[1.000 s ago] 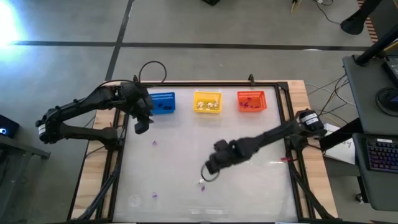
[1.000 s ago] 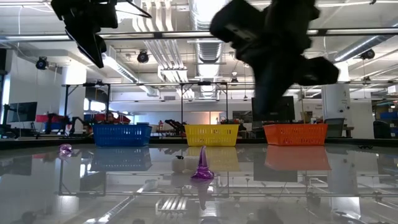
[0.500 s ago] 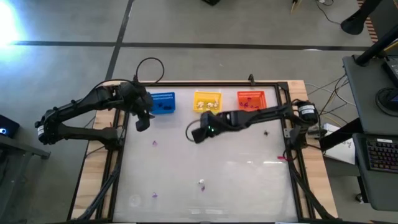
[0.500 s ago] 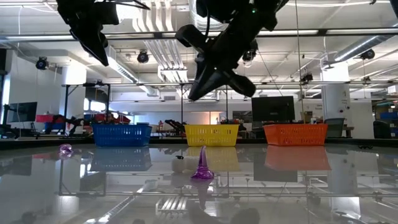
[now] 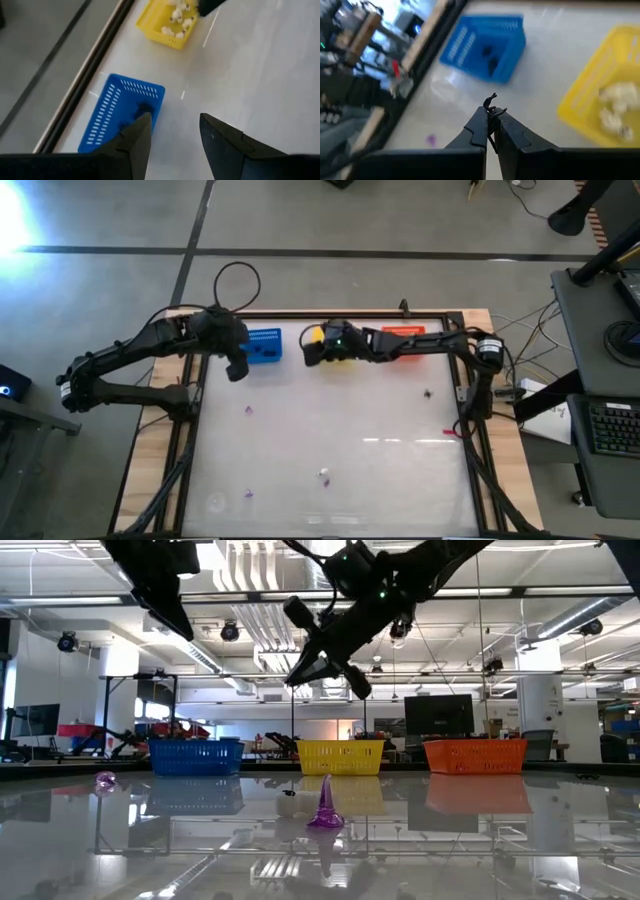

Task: Sort Halloween decoration
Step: Put the black spider toy into the blue bin

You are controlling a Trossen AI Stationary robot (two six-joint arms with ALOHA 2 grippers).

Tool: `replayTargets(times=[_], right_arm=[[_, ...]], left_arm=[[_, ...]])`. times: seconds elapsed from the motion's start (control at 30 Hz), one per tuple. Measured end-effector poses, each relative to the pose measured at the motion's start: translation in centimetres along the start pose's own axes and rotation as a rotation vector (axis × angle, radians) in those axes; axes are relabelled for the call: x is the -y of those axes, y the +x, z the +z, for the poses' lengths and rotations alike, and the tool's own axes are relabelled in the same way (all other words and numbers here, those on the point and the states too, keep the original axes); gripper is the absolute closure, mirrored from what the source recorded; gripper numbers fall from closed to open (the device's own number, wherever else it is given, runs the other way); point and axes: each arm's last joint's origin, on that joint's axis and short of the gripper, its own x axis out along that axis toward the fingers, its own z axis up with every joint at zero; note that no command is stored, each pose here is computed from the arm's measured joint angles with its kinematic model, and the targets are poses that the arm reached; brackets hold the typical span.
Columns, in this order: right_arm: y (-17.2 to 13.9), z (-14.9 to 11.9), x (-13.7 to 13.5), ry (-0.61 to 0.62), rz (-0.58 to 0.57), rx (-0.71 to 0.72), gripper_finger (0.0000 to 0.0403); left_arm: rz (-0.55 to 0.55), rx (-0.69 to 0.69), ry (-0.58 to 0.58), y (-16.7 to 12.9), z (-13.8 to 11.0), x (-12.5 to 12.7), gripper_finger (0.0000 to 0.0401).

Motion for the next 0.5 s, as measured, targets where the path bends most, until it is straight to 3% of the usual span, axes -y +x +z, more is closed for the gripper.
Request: replayTargets(times=[0.27, 0.5], right_arm=[[2.5, 2.4, 1.0, -0.057, 0.042, 0.035, 0.0394], [5.5, 4.7, 0.4, -0.154, 0.128, 0.020, 0.0394]], left_arm=[[0.126, -0.006, -0.007, 0.0, 0.0, -0.4, 0.0251], [0.131, -0.009, -0.023, 0.0, 0.0, -0.4, 0.0251]])
